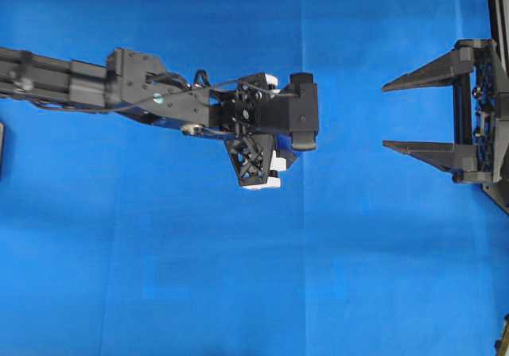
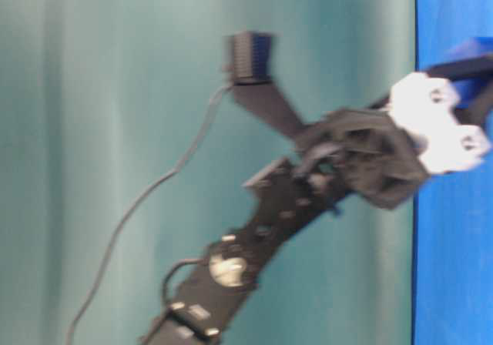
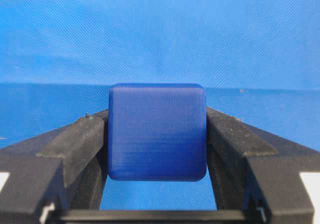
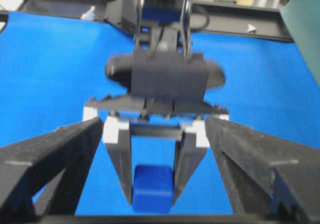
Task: Handover the blue block to the right arm after grasping it with the left arm, then place it in the designated position.
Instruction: 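Lift the blue cube with the left gripper and raise it upright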
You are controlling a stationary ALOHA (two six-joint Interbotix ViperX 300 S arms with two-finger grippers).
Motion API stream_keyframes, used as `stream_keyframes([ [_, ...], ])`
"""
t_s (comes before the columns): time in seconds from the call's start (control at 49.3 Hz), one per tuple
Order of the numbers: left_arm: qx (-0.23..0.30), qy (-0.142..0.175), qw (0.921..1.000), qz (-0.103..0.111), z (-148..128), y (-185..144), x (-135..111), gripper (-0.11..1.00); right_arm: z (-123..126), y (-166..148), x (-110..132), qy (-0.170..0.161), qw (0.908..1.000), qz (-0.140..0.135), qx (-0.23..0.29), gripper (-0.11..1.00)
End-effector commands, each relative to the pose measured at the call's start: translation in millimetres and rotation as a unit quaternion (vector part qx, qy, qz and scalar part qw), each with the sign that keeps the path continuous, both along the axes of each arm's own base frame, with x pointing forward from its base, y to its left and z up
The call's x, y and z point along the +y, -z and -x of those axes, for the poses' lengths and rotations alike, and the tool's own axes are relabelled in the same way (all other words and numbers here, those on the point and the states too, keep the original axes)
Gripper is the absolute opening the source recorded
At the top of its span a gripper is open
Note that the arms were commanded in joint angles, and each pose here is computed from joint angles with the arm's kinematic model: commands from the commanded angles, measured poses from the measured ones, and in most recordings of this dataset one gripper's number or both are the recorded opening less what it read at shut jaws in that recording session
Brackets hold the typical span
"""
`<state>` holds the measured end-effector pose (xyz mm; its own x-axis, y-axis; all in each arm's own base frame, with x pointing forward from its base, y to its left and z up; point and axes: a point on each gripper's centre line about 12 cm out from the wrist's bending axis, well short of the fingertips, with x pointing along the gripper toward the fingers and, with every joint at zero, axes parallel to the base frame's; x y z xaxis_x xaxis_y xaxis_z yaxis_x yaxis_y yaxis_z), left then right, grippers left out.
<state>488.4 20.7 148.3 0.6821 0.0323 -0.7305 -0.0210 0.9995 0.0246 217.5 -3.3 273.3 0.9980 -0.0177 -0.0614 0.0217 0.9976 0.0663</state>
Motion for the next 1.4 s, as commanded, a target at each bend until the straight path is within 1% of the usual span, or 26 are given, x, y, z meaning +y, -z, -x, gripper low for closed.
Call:
stream_keyframes([
  [0.0,-0.044,0.001,0.9990,-0.001,-1,-47,-1,0.49,-2,-6,0,0.001,0.9999,-0.002,-0.011,0.97],
  [0.122,-0.069,0.003,0.9976,-0.001,7,-79,-5,0.49,-2,-6,0,0.001,0.9999,-0.002,-0.011,0.97],
  [0.284,-0.091,0.005,0.9958,-0.002,18,-113,-8,0.49,-2,-7,0,0.001,0.9999,-0.002,-0.012,0.97],
  [0.588,-0.096,0.005,0.9953,-0.003,32,-145,-8,0.49,-3,-7,0,0.001,0.9999,-0.002,-0.012,0.97],
  [0.75,-0.103,0.006,0.9947,-0.003,33,-153,-8,0.49,-3,-8,0,0.001,0.9999,-0.002,-0.013,0.97],
  [1.379,-0.103,0.005,0.9947,-0.002,34,-153,-8,0.49,-3,-7,0,0.001,0.9999,-0.002,-0.012,0.97],
])
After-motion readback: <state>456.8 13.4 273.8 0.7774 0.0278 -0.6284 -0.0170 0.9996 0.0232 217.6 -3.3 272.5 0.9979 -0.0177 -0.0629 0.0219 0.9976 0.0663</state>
